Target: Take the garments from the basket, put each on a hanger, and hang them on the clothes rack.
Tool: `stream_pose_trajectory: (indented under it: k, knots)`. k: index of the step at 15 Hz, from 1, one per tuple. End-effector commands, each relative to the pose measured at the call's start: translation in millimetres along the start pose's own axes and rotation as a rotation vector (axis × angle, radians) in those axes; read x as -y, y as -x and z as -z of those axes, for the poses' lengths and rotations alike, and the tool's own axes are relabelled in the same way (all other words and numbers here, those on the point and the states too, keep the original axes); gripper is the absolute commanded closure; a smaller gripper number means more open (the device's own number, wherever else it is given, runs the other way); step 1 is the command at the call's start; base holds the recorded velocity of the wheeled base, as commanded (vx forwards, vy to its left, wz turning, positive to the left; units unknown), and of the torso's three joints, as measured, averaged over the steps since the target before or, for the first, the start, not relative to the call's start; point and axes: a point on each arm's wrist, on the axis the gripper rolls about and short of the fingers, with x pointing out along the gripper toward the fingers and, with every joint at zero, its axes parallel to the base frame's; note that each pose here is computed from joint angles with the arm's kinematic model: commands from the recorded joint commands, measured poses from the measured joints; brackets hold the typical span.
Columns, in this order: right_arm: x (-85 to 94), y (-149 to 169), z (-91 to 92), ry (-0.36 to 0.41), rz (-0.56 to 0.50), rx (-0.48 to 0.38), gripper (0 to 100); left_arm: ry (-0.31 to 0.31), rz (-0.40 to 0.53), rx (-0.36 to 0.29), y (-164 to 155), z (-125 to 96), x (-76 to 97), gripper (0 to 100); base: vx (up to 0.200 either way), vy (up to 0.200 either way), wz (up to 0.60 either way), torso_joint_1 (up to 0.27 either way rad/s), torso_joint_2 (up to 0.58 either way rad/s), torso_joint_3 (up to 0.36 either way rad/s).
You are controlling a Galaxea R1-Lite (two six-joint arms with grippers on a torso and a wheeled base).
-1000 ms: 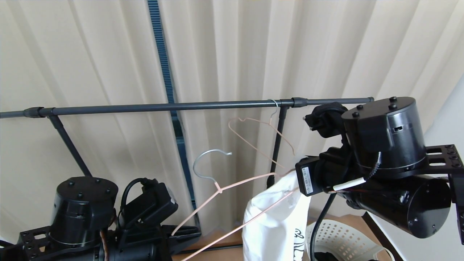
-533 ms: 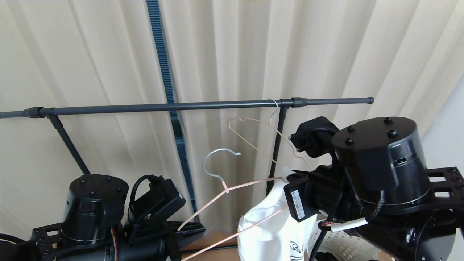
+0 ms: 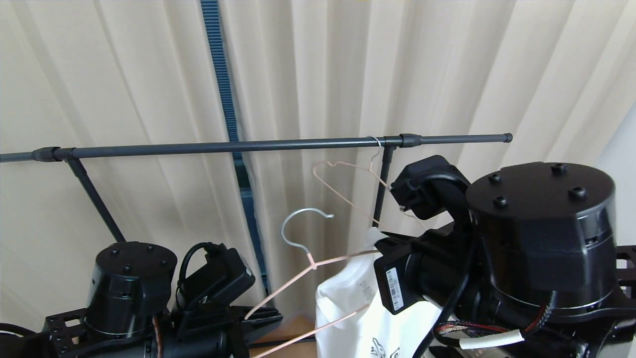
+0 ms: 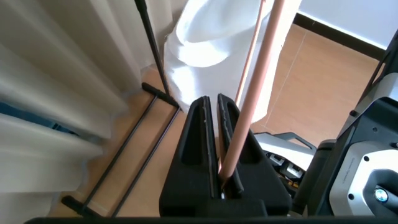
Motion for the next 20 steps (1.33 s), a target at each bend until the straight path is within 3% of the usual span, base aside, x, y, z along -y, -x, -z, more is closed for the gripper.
stream_pose_trajectory:
  k: [1,4,10,16,19,20]
  knots:
    - [-5.5,3,0.3,0.005,-0.024,0.004,100,-0.003,0.004,0.001,-1,0,0.7,100,0.000,0.000,0.00,0.000,0.00,0.000]
    - [-13.8,7,-0.3,-0.014,-0.064,0.038,100,-0.003,0.009,-0.007,-3,1,1.4,100,0.000,0.000,0.00,0.000,0.00,0.000]
    - [-19.2,17,-11.7,-0.147,-0.181,0.113,100,-0.011,0.007,0.019,-5,0,1.7,100,0.000,0.000,0.00,0.000,0.00,0.000]
    - [-20.3,15,-8.7,-0.140,-0.192,0.100,100,-0.033,-0.006,0.090,0,-3,3.2,100,0.000,0.000,0.00,0.000,0.00,0.000]
    - [-18.7,16,-9.4,-0.143,-0.185,0.103,100,-0.034,-0.005,0.096,4,-1,4.8,100,0.000,0.000,0.00,0.000,0.00,0.000]
    - [-18.5,16,-10.1,-0.145,-0.186,0.106,0,-0.035,-0.006,0.099,6,-1,5.3,100,0.000,0.000,0.00,0.000,0.00,0.000]
